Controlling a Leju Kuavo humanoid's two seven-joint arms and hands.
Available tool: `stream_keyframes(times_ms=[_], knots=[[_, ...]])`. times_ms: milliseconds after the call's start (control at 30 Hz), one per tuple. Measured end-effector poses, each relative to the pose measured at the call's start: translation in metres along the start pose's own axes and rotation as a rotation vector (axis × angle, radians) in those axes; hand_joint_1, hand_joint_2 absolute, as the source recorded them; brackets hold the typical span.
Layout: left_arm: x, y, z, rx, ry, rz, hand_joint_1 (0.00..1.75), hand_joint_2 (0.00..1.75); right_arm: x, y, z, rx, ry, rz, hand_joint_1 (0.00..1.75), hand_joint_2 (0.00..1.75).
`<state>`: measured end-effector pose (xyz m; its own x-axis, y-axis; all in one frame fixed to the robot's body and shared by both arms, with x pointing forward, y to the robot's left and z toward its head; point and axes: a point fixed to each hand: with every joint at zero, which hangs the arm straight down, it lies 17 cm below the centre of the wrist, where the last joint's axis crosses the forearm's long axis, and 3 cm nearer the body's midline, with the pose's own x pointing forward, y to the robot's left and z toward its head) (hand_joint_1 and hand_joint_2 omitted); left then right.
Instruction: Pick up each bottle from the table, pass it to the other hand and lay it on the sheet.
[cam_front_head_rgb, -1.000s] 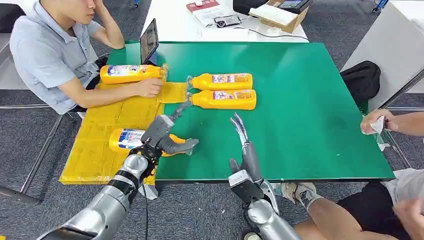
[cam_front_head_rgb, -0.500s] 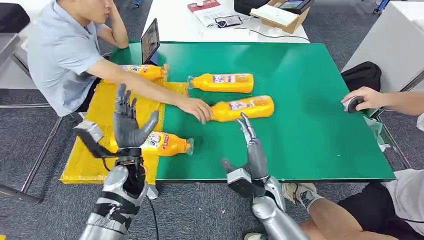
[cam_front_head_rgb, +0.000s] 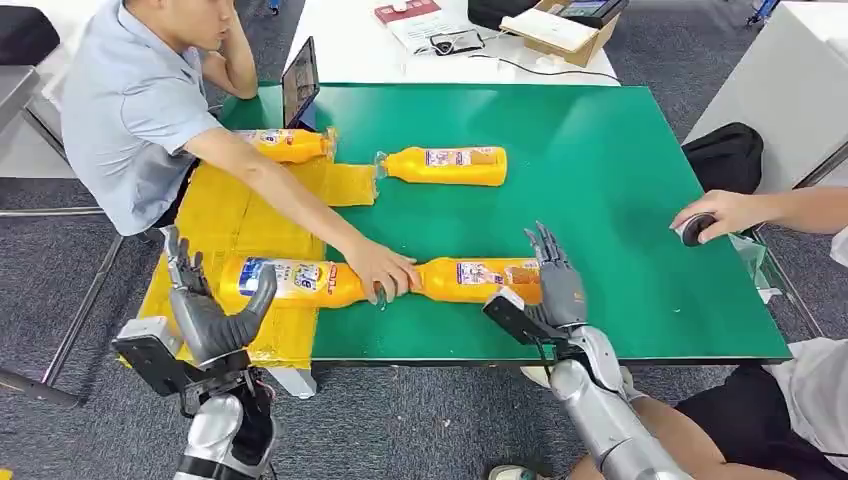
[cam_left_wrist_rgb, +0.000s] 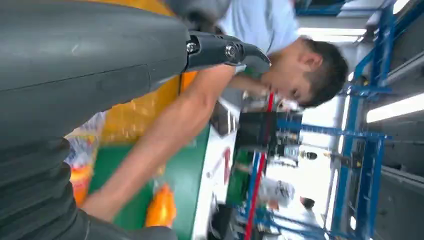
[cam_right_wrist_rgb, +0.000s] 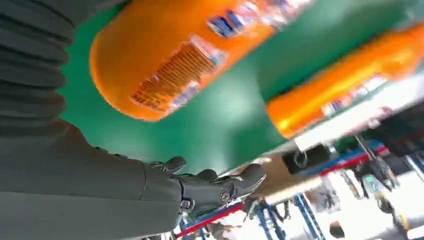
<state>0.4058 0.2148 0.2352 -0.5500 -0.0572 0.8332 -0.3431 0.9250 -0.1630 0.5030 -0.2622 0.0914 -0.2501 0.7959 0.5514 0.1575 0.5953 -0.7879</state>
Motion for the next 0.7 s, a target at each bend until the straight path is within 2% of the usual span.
stream_keyframes(times_ms=[300,533,700], knots=[[-0.004,0.018,-0.003,0.042,0.006,-0.028,0.0,1.75,-0.022,0.032,0.007,0.14,0.064,0.005,0.0,1.75],[-0.002,0.025,-0.007,0.063,-0.013,-0.028,0.0,1.75,-0.029,0.04,0.002,0.191,0.09,-0.004,0.0,1.75],[0.0,0.034,-0.019,0.1,-0.027,-0.018,0.0,1.75,-0.037,0.04,-0.012,0.228,0.121,0.047,0.0,1.75]])
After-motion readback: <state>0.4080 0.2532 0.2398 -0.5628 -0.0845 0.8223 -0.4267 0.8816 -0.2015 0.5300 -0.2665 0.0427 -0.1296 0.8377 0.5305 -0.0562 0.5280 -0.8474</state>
